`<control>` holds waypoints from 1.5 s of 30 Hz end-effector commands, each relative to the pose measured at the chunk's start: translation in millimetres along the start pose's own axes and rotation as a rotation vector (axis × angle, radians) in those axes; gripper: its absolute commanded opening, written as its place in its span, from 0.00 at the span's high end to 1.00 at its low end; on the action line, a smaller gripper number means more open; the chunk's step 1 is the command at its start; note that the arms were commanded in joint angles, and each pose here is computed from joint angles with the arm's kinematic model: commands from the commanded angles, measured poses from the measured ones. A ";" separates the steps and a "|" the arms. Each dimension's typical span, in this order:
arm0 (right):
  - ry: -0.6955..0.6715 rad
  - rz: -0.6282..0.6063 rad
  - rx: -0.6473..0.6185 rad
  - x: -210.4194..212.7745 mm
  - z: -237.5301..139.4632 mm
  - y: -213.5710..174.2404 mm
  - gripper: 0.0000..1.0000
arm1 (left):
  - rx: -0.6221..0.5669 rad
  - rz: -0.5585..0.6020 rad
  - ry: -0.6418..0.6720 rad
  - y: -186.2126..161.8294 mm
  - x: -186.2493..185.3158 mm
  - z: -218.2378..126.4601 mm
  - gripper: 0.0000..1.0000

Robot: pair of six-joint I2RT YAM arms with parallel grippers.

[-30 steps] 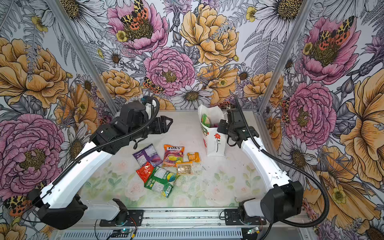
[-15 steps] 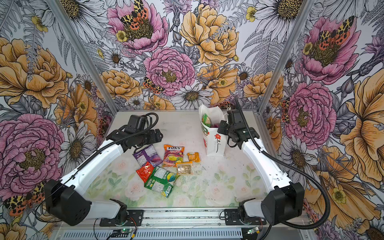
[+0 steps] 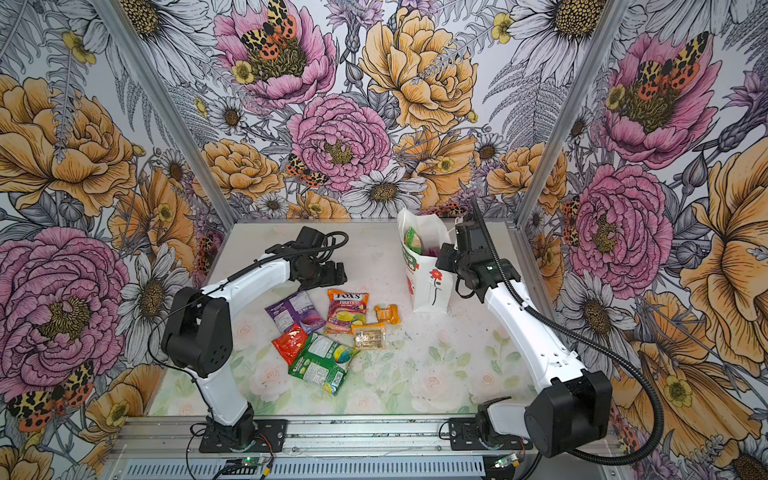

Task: Place the snacks into the paper bag
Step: 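Withdraw the left gripper from the paper bag toward the Fox's packet, then grasp the orange Fox's Fruits candy packet with the left gripper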

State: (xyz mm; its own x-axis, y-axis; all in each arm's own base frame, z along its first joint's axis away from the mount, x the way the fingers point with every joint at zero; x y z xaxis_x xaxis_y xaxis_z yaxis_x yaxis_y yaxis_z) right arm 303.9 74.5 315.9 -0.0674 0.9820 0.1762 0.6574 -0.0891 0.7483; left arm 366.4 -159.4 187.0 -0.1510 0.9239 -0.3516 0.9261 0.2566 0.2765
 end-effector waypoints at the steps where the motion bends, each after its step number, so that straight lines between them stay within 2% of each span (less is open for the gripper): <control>1: 0.015 0.000 0.016 0.9 -4.4 -6.5 1.00 | 0.036 0.011 -0.033 4.8 0.8 13.4 0.07; 6: 0.017 0.004 0.021 0.9 -2.7 -7.7 1.00 | 0.074 -0.013 0.000 3.3 8.8 32.7 0.09; 11: 0.018 0.004 0.023 0.9 -2.2 -7.5 1.00 | 0.109 -0.034 0.015 -0.6 11.5 47.0 0.19; 15: 0.020 0.007 0.022 1.3 -2.8 -7.4 1.00 | 0.113 -0.044 0.022 -4.0 11.1 51.7 0.34; 18: 0.019 0.010 0.021 1.1 -3.1 -7.8 1.00 | 0.102 -0.066 0.021 -5.7 11.9 52.8 0.49; 31: 0.013 0.006 0.026 1.0 -1.7 -9.3 1.00 | -0.066 -0.180 -0.054 -14.2 17.1 33.5 0.95; 34: 0.008 0.006 0.027 0.5 -1.5 -10.2 1.00 | -0.134 -0.209 -0.109 -11.2 15.7 13.5 1.00; 38: 0.007 0.006 0.027 0.3 -1.8 -10.7 1.00 | -0.209 -0.278 -0.101 -12.3 27.6 1.2 1.00; 42: 0.001 0.003 0.028 -0.2 -1.0 -11.2 1.00 | -0.358 -0.443 -0.131 -19.5 57.2 -22.1 1.00; 45: 0.001 0.004 0.033 -0.3 1.6 -11.5 1.00 | -0.460 -0.581 -0.131 -38.3 80.1 -37.4 1.00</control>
State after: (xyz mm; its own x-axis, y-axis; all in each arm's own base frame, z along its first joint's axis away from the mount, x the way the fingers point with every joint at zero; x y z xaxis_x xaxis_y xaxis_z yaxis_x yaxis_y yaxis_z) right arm 303.3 74.9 313.9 -0.0737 0.9805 0.1824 0.6517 -0.0911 0.7530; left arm 310.0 -99.9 166.2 -0.4551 0.6950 -0.5566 0.6565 0.6842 0.3177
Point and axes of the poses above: each gripper's point midway between its finger pads, its own z axis out along the fingers, its own x axis along the line the jaws close on, y = z × x, the point moved 10 cm from there along -z, back along the fingers, and after that the axes turned 11 degrees about -z, right-handed, at the moved point
